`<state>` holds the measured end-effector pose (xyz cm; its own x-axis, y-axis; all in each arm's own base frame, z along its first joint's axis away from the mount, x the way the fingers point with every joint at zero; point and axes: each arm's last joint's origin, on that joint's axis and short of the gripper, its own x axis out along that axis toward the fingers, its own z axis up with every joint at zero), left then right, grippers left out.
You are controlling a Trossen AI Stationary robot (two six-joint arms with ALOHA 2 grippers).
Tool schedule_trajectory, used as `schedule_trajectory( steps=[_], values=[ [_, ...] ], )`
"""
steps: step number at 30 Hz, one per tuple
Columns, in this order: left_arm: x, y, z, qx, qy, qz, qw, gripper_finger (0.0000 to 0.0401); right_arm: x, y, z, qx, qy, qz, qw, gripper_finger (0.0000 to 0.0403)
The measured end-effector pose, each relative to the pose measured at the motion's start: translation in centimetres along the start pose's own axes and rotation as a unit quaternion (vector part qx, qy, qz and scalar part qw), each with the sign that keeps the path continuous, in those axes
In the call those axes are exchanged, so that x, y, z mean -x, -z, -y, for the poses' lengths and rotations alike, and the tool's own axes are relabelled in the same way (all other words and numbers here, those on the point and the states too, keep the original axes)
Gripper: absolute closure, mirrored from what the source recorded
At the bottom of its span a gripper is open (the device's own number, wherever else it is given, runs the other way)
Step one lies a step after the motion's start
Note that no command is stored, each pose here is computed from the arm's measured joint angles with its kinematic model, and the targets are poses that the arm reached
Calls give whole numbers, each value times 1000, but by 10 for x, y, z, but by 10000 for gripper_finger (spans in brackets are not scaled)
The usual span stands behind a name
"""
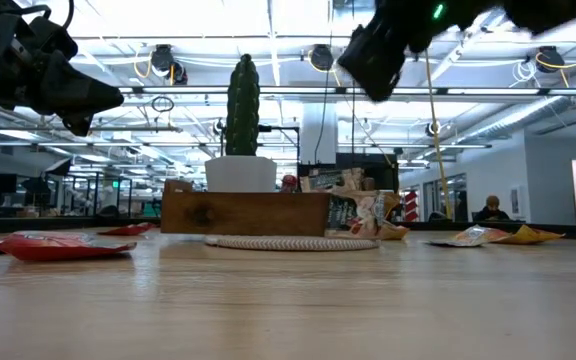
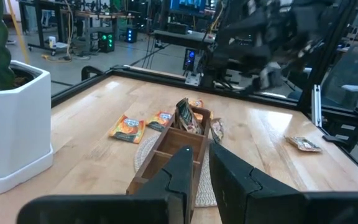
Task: Pick & Place Tea
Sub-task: Put the brown tea bag into the right section of the wooden organizer
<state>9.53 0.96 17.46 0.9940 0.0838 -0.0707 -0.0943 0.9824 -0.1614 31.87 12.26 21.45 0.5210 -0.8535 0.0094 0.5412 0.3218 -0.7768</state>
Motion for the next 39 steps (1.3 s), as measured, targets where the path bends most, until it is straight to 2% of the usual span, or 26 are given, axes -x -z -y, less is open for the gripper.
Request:
schedule_trajectory(
  steps=[3, 5, 6, 7, 8, 10, 11, 12, 14, 17, 19, 22, 24, 29, 39],
  values=[
    [0, 0, 0, 0, 0, 0, 1000, 343, 15, -15, 18, -44, -14, 13, 999, 279],
    [0, 0, 0, 0, 0, 0, 1000, 343, 25, -23, 26, -129, -66, 65, 987, 291],
    [0, 0, 0, 0, 0, 0, 1000, 343, 29, -25, 28, -171, -114, 99, 974, 298],
    [0, 0, 0, 0, 0, 0, 1000, 343, 32, -25, 28, -206, -185, 135, 951, 306],
    [0, 0, 0, 0, 0, 0, 1000, 343, 31, -25, 27, -237, -269, 159, 920, 314],
    [0, 0, 0, 0, 0, 0, 1000, 343, 21, -21, 22, -292, -424, 153, 844, 329],
    [0, 0, 0, 0, 0, 0, 1000, 343, 13, -18, 19, -303, -474, 135, 816, 336],
    [0, 0, 0, 0, 0, 0, 1000, 343, 5, -14, 16, -307, -503, 109, 800, 341],
    [0, 0, 0, 0, 0, 0, 1000, 343, -8, -2, 11, -316, -510, 34, 799, 347],
    [0, 0, 0, 0, 0, 0, 1000, 343, -26, 14, 10, -278, -510, -83, 810, 339],
    [0, 0, 0, 0, 0, 0, 1000, 343, -39, 25, 11, -255, -508, -167, 805, 319],
    [0, 0, 0, 0, 0, 0, 1000, 343, -53, 33, 7, -222, -517, -243, 791, 272],
    [0, 0, 0, 0, 0, 0, 1000, 343, -59, 33, 4, -204, -525, -255, 786, 238],
    [0, 0, 0, 0, 0, 0, 1000, 343, -67, 36, -6, -158, -531, -242, 797, 187],
    [0, 0, 0, 0, 0, 0, 1000, 343, -84, 39, -1, -144, -511, -225, 817, 198]
  ],
)
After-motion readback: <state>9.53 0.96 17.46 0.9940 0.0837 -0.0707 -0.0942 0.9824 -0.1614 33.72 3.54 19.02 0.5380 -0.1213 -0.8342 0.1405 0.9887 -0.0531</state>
